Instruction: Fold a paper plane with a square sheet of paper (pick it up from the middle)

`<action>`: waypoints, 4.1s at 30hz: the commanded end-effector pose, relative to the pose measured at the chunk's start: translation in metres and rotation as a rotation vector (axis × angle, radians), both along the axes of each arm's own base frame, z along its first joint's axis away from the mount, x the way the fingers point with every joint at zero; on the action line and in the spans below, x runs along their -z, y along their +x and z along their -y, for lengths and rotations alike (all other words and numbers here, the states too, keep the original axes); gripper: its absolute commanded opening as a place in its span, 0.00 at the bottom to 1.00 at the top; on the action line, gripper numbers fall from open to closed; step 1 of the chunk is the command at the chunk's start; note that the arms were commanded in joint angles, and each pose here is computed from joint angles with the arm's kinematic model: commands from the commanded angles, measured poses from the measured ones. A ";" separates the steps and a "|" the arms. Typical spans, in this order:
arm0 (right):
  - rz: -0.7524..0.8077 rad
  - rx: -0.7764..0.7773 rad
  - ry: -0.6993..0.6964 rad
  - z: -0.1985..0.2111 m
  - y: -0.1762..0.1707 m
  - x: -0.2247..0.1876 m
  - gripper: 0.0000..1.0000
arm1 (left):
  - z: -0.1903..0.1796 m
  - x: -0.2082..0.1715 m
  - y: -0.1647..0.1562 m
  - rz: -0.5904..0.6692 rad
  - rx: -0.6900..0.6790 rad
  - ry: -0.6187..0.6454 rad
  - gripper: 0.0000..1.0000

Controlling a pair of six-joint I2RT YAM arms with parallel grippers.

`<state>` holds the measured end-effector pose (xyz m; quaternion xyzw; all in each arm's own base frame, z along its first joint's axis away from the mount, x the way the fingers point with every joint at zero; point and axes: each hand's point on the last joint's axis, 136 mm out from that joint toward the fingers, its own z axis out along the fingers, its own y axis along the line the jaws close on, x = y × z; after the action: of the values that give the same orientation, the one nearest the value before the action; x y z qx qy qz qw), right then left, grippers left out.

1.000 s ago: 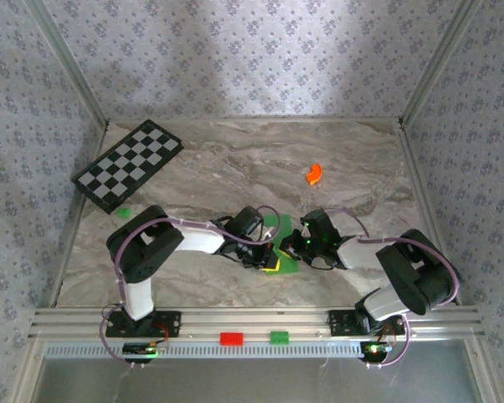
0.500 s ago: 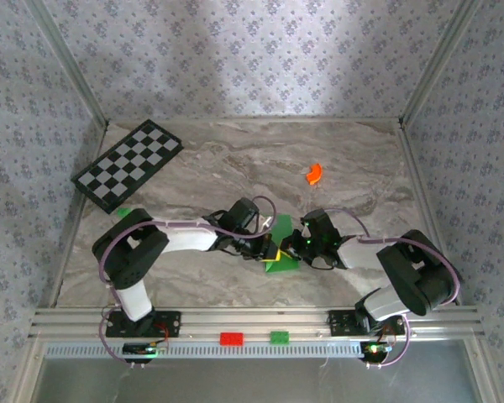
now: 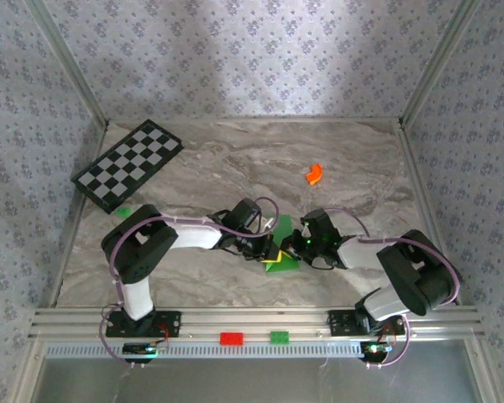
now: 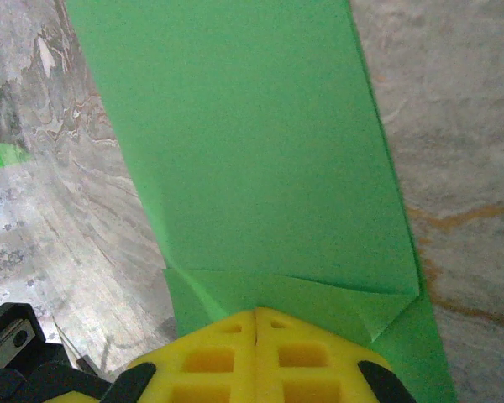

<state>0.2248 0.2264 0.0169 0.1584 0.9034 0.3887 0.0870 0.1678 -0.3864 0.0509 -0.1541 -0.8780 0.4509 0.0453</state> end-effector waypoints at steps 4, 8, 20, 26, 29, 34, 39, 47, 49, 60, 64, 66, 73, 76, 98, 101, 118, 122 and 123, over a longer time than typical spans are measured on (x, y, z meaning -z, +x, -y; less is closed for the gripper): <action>-0.135 0.016 -0.143 0.028 -0.028 0.035 0.00 | 0.008 0.004 -0.002 0.019 0.062 0.011 0.06; -0.136 0.015 -0.143 0.028 -0.028 0.035 0.00 | 0.003 0.016 -0.003 0.018 0.067 0.051 0.06; -0.143 0.012 -0.150 0.030 -0.029 0.036 0.00 | -0.017 0.036 -0.021 -0.007 0.095 0.098 0.05; -0.145 0.016 -0.156 0.032 -0.029 0.037 0.00 | -0.026 0.039 -0.028 0.006 0.120 0.133 0.05; -0.146 0.015 -0.159 0.032 -0.029 0.037 0.00 | -0.029 0.039 -0.034 0.007 0.138 0.143 0.05; -0.151 0.017 -0.163 0.033 -0.029 0.038 0.00 | -0.035 0.040 -0.045 0.004 0.161 0.155 0.06; -0.147 0.015 -0.159 0.032 -0.028 0.036 0.00 | -0.046 0.046 -0.053 -0.004 0.153 0.181 0.06; -0.145 0.013 -0.162 0.031 -0.027 0.036 0.00 | -0.047 0.035 -0.056 0.013 0.152 0.153 0.08; -0.145 0.011 -0.160 0.031 -0.027 0.035 0.00 | -0.044 0.030 -0.052 0.030 0.143 0.150 0.08; -0.139 0.011 -0.154 0.029 -0.026 0.033 0.00 | -0.020 -0.031 -0.013 0.191 0.037 0.010 0.07; -0.138 0.013 -0.151 0.028 -0.026 0.034 0.00 | -0.007 -0.021 -0.001 0.162 0.041 0.009 0.06; -0.137 0.011 -0.151 0.028 -0.027 0.034 0.00 | 0.000 -0.013 0.003 0.155 0.045 0.019 0.06; -0.127 0.003 -0.133 0.024 -0.025 0.030 0.00 | -0.013 0.041 -0.003 0.087 0.022 0.149 0.03; -0.110 -0.005 -0.116 0.021 -0.022 0.026 0.00 | -0.025 0.058 -0.017 0.054 0.021 0.171 0.01; -0.066 -0.049 -0.116 0.014 -0.034 0.026 0.00 | -0.051 0.071 -0.038 0.062 0.056 0.256 0.00; -0.058 0.010 -0.097 0.030 -0.022 0.023 0.00 | -0.052 0.073 -0.039 0.059 0.064 0.264 0.00; 0.136 0.059 0.013 0.038 0.006 -0.042 0.01 | -0.049 0.070 -0.040 0.062 0.090 0.256 0.00; 0.102 -0.015 0.009 0.014 -0.009 -0.032 0.00 | -0.045 0.066 -0.037 0.067 0.091 0.249 0.00; 0.098 -0.029 0.012 0.009 -0.010 -0.030 0.00 | -0.044 0.065 -0.037 0.067 0.089 0.247 0.00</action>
<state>0.2164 0.2094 0.0525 0.1230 0.8956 0.4059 0.1341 0.1477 -0.3710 0.0193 -0.2126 -0.8908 0.4015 0.0093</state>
